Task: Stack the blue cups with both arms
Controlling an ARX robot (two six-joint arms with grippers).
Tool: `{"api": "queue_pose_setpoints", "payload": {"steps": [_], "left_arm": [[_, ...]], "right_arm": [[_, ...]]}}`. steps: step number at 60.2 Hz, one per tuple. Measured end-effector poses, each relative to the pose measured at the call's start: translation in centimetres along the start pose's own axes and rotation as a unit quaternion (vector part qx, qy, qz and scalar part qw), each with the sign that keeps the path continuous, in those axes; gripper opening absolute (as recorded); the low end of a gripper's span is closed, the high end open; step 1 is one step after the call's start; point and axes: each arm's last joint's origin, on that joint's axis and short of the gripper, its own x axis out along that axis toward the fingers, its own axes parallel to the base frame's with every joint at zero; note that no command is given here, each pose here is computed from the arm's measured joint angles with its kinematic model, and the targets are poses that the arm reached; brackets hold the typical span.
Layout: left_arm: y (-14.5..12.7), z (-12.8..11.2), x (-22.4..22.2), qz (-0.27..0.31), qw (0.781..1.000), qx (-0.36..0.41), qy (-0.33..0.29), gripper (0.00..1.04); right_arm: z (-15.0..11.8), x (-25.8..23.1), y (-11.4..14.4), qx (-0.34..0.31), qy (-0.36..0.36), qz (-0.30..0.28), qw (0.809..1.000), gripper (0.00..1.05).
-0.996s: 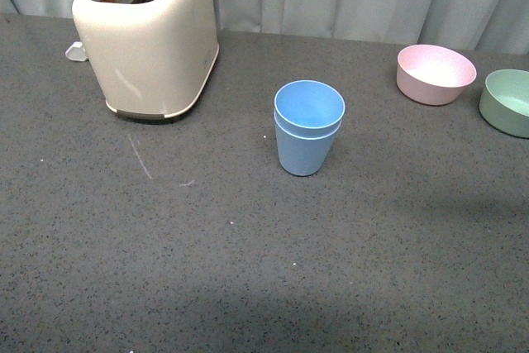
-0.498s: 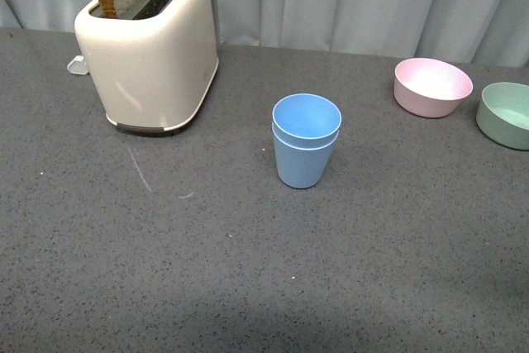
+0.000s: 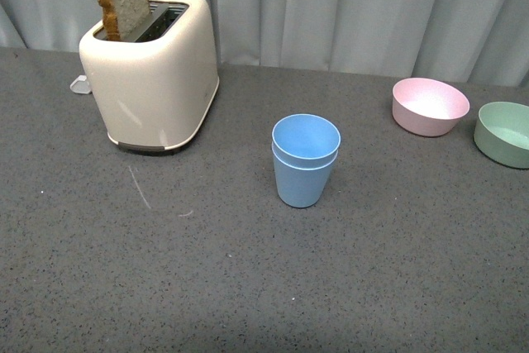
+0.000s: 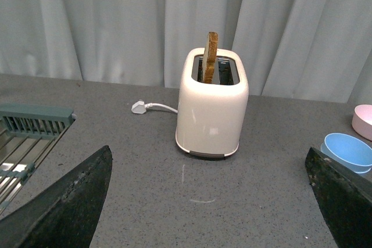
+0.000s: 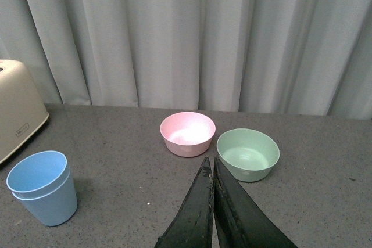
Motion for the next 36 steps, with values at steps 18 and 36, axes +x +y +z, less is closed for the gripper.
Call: {"api": "queue_pose_setpoints", "payload": {"steps": [18, 36], "left_arm": [[0.0, 0.0, 0.0, 0.0, 1.0, 0.0, 0.0, 0.98], [0.0, 0.0, 0.0, 0.0, 1.0, 0.0, 0.0, 0.98]], "right_arm": [[0.3, -1.1, 0.0, 0.0, -0.005, 0.0, 1.0, 0.01], [0.4, -2.2, 0.0, 0.0, -0.008, 0.0, 1.0, 0.01]]}}
